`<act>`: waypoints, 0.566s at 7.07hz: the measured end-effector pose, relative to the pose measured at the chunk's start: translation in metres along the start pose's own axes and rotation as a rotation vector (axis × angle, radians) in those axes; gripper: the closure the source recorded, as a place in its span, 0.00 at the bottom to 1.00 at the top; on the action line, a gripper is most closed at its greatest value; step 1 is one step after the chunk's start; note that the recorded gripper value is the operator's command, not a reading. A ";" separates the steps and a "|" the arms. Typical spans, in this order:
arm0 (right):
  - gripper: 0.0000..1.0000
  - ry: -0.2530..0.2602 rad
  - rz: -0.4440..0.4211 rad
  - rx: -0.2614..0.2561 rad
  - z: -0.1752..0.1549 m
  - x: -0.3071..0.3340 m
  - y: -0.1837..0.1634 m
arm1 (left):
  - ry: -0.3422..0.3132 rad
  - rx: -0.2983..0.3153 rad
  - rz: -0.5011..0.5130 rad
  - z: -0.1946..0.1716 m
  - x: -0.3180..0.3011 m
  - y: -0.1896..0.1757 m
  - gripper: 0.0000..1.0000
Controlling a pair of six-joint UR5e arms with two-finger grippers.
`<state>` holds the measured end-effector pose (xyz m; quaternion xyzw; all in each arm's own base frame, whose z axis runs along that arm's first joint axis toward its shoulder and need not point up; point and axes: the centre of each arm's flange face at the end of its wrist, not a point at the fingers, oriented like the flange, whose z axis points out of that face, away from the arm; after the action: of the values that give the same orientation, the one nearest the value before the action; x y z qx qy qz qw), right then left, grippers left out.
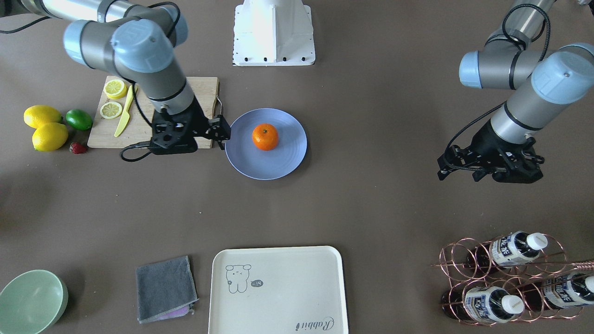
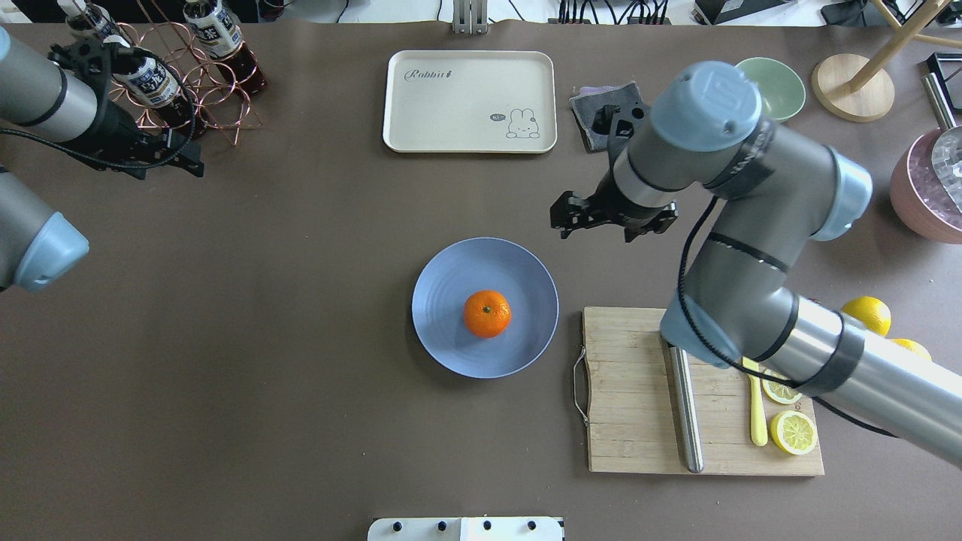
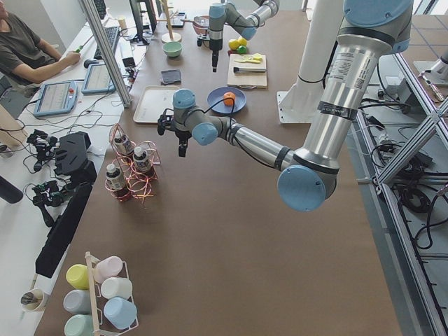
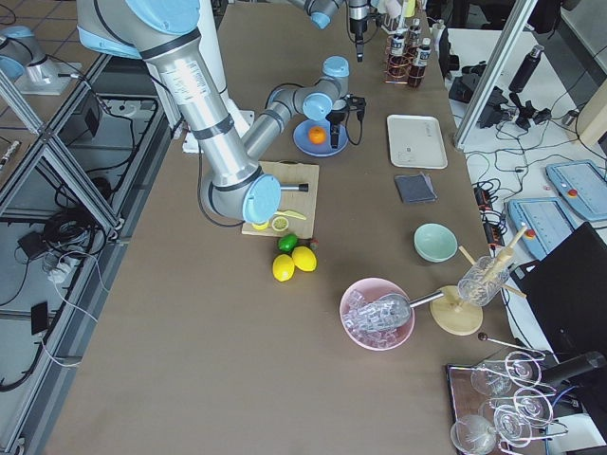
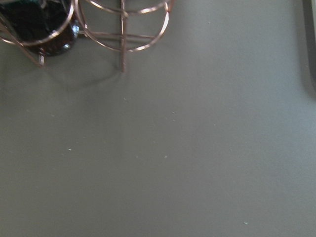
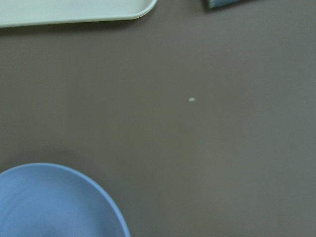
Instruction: Pick orange to plate
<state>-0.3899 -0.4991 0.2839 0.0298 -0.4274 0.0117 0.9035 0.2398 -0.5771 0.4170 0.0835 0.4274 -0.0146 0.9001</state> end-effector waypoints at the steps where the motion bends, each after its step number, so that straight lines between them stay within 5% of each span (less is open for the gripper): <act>1: 0.00 0.013 -0.037 -0.016 -0.021 0.080 -0.021 | -0.038 -0.019 0.032 -0.031 -0.034 -0.018 0.03; 4: 0.00 0.071 -0.173 -0.030 -0.072 0.312 -0.040 | -0.049 -0.058 0.141 -0.137 -0.184 -0.050 0.04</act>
<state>-0.1347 -0.5360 0.4779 0.0525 -0.3909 -0.0717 0.9161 0.0130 -0.6122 0.4670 0.0869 0.3987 0.0591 0.9110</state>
